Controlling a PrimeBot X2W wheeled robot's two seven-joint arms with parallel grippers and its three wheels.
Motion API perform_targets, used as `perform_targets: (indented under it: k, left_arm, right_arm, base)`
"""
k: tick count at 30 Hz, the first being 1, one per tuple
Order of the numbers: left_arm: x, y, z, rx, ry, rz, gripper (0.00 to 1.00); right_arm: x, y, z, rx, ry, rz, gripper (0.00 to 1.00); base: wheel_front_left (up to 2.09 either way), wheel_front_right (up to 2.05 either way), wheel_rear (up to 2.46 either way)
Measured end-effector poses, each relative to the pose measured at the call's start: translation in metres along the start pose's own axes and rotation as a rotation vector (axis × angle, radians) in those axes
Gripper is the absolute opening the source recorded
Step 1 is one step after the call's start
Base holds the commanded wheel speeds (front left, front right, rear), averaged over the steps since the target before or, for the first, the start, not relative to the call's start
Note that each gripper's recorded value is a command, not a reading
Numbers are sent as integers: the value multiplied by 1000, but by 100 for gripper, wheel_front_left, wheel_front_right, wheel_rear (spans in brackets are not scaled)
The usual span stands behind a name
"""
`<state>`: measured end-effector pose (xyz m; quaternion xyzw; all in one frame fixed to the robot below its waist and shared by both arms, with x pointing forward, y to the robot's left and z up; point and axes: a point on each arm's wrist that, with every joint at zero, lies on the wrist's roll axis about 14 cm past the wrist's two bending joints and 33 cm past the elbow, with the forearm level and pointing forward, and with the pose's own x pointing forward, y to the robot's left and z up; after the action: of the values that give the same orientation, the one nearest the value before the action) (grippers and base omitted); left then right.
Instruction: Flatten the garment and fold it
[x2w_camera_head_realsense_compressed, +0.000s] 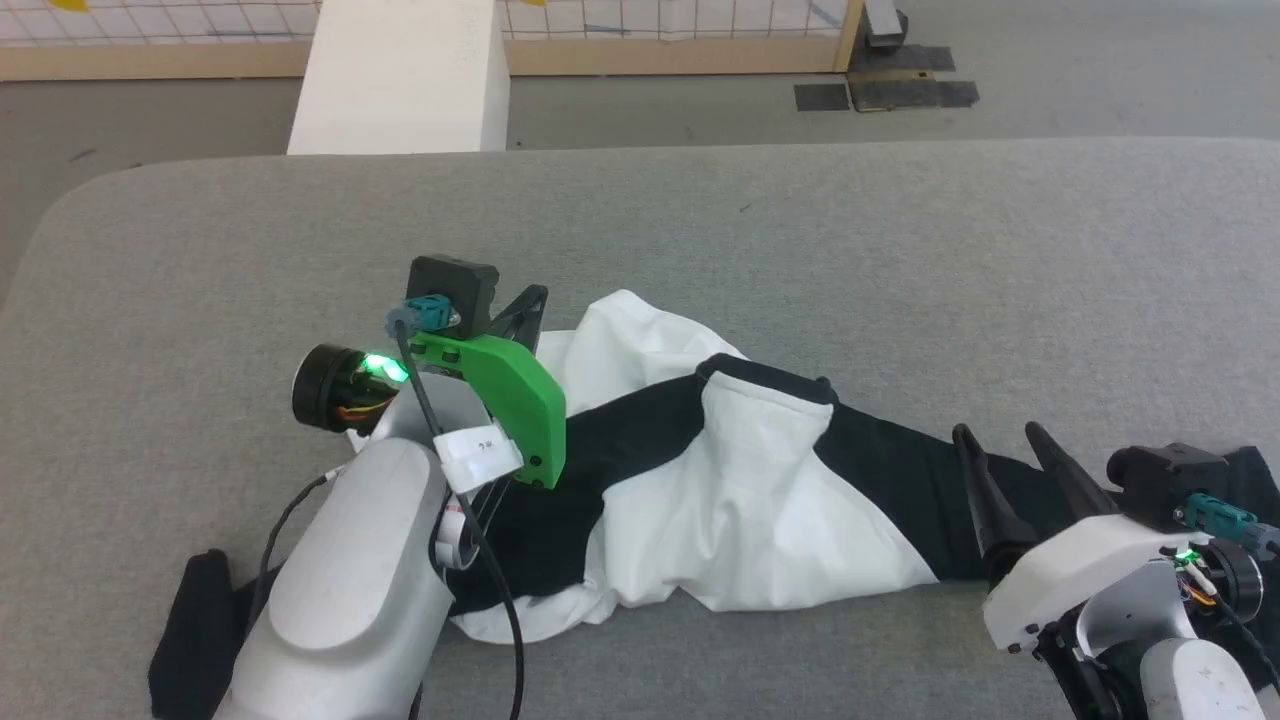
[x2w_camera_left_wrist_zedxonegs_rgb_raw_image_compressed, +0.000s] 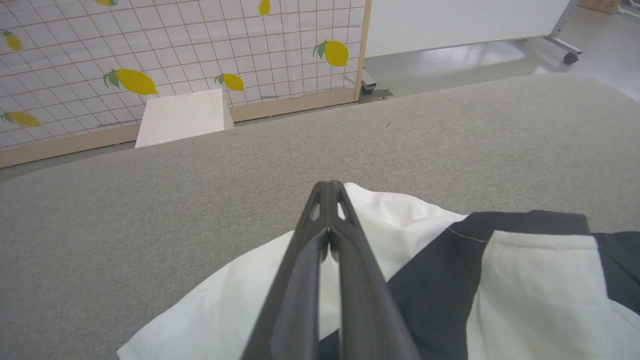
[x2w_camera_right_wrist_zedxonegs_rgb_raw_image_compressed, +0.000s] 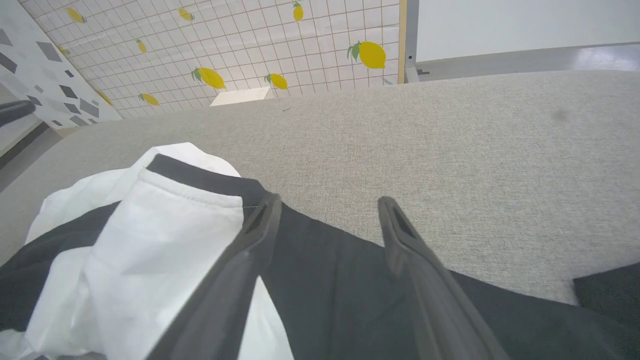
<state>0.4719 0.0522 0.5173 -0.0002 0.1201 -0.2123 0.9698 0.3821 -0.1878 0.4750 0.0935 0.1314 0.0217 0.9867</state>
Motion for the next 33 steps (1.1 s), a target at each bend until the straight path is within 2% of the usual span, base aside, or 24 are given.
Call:
perform_targets:
  k: [3,4,5,6,13,19,25,26,27,28,33]
  left_arm:
    - [-5,4,-4,-15,13,15,0]
    - [-6,4,-10,-21,35,17,36]
    - [-7,4,-16,-27,55,17,48]
    - [-8,3,-23,-44,79,15,100]
    - [0,-8,-74,-147,262,-20,100]
    - [20,-5,-90,-136,372,-19,100]
    - [36,-4,-116,-115,565,-31,100]
    - [38,-5,-118,-105,602,-40,41]
    - [42,-7,-117,-95,622,-56,9]
    - [47,-8,-114,-87,616,-64,0]
    - [87,1,-73,-40,386,-38,0]
  right_arm:
    - [2,4,2,-2,-4,12,100]
    - [2,5,2,-3,-2,16,100]
    - [3,6,1,-3,1,20,100]
    - [4,7,1,-3,4,22,100]
    - [10,9,-6,4,25,30,100]
    - [14,2,-9,14,30,9,100]
    - [15,-9,-16,30,40,-22,100]
    - [15,-11,-16,30,38,-27,100]
    - [15,-13,-17,32,39,-33,100]
    - [15,-15,-18,35,41,-39,100]
    - [17,-25,-25,41,55,-68,100]
  base:
    - [0,0,0]
    - [0,0,0]
    - [0,0,0]
    - [0,0,0]
    - [0,0,0]
    - [0,0,0]
    - [0,0,0]
    - [0,0,0]
    - [0,0,0]
    - [0,0,0]
    - [0,0,0]
